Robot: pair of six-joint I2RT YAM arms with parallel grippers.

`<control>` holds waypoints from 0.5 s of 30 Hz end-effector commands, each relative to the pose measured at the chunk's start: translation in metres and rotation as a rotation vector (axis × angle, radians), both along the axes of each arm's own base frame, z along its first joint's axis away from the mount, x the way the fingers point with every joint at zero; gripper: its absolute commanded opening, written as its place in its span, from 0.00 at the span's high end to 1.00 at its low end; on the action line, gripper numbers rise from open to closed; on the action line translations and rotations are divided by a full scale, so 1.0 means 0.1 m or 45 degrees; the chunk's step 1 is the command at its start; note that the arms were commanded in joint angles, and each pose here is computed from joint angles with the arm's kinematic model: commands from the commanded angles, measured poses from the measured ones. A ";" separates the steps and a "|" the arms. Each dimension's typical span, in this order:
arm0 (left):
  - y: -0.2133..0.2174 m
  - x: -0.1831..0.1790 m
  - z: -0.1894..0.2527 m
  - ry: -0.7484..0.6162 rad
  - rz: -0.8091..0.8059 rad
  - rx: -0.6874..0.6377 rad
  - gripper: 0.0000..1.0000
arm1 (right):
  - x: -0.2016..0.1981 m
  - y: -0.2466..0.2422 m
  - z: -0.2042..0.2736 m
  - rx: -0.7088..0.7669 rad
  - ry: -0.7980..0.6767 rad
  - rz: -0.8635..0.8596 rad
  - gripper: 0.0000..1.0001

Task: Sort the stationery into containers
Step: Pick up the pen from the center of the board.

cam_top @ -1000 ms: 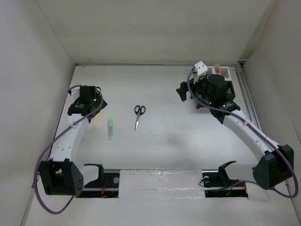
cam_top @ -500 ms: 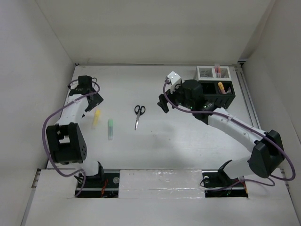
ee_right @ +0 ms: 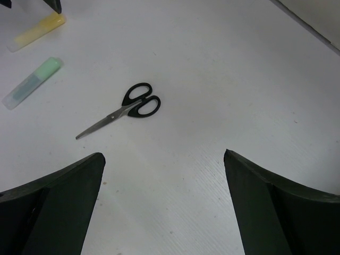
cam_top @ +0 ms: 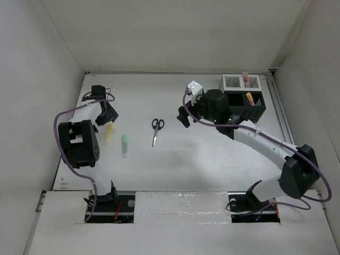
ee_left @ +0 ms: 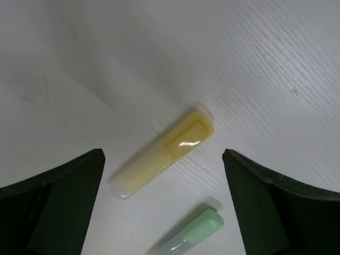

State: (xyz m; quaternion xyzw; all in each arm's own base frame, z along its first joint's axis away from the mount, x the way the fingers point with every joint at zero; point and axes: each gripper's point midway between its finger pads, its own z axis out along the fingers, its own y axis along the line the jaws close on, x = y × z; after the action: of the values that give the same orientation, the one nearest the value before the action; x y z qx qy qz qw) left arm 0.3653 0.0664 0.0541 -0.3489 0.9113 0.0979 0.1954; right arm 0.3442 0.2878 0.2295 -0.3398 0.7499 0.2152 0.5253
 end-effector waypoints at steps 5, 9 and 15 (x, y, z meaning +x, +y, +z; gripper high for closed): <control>-0.13 -0.16 0.06 -0.028 -0.071 -0.043 0.09 | 0.06 0.18 0.22 0.038 -0.072 0.056 0.00; -0.20 -0.23 -0.02 0.006 -0.094 -0.047 0.10 | 0.06 0.21 0.13 0.026 -0.047 0.071 0.00; -0.21 -0.39 -0.15 0.070 -0.097 -0.032 0.14 | 0.06 0.25 0.13 0.026 -0.051 0.099 0.00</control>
State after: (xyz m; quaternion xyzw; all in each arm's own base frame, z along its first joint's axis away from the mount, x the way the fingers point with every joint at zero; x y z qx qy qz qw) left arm 0.3282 0.0438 0.0285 -0.3196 0.9308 0.0840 0.1562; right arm 0.3473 0.2999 0.2101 -0.3601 0.7540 0.2205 0.5032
